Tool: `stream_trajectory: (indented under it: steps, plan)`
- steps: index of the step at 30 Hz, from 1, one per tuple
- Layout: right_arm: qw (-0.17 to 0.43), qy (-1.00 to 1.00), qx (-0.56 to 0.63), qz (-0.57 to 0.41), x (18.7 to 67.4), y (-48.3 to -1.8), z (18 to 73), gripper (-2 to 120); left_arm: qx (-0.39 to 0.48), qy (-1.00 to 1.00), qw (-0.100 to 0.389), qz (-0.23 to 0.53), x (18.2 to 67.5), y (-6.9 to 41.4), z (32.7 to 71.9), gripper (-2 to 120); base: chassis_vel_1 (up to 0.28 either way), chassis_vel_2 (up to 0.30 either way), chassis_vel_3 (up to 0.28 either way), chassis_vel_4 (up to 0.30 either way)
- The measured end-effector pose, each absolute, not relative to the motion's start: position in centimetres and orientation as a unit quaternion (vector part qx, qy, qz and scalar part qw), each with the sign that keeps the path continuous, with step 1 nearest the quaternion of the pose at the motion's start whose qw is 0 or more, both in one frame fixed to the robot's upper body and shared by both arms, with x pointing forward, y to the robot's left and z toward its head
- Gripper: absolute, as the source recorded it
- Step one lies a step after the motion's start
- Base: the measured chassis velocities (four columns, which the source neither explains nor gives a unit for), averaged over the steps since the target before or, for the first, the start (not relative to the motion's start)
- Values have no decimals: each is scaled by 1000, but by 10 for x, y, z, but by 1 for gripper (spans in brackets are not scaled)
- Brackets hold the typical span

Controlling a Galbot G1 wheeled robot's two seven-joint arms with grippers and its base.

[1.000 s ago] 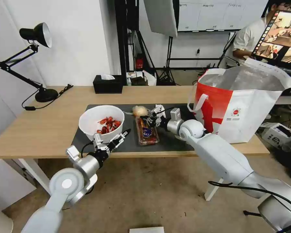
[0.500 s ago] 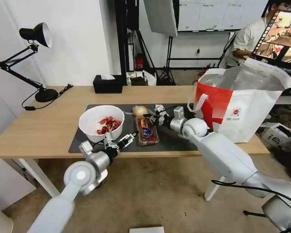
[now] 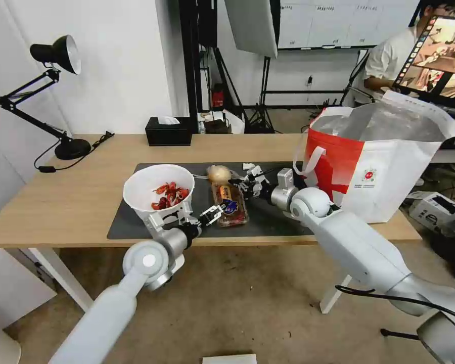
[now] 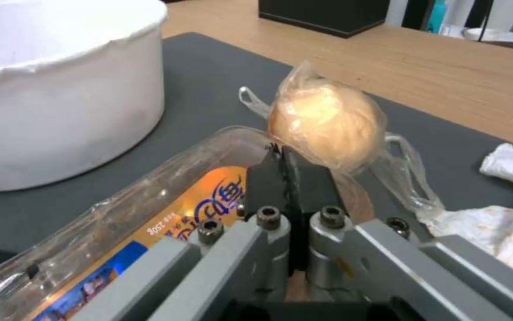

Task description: Pick up the trash from the table and place it into the takeout bag.

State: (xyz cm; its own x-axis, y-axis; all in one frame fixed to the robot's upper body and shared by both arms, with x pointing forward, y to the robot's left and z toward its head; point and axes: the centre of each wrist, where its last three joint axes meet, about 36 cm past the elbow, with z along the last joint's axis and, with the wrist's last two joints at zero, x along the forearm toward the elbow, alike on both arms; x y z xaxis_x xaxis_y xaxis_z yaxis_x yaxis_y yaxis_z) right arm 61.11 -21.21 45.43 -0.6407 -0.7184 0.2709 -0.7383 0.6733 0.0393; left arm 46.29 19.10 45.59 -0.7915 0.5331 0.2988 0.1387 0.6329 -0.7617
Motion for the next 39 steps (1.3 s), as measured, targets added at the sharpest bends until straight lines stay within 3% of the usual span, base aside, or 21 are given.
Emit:
stream_trajectory:
  steps: [17, 20, 23, 39]
  plan:
    - [135, -906, 399, 34, 610, -212, 454, 0, -199, -864, 274, 373, 471, 175, 451, 96, 0, 0, 0, 0]
    - [135, -906, 400, 33, 610, -211, 453, 0, -196, -864, 276, 372, 471, 175, 449, 87, 0, 0, 0, 0]
    - [135, -906, 400, 30, 611, -208, 453, 0, -193, -865, 277, 371, 471, 176, 448, 70, 0, 0, 0, 0]
    - [126, -908, 399, 14, 612, -208, 457, 0, -181, -866, 270, 381, 467, 182, 447, 17, 0, 0, 0, 0]
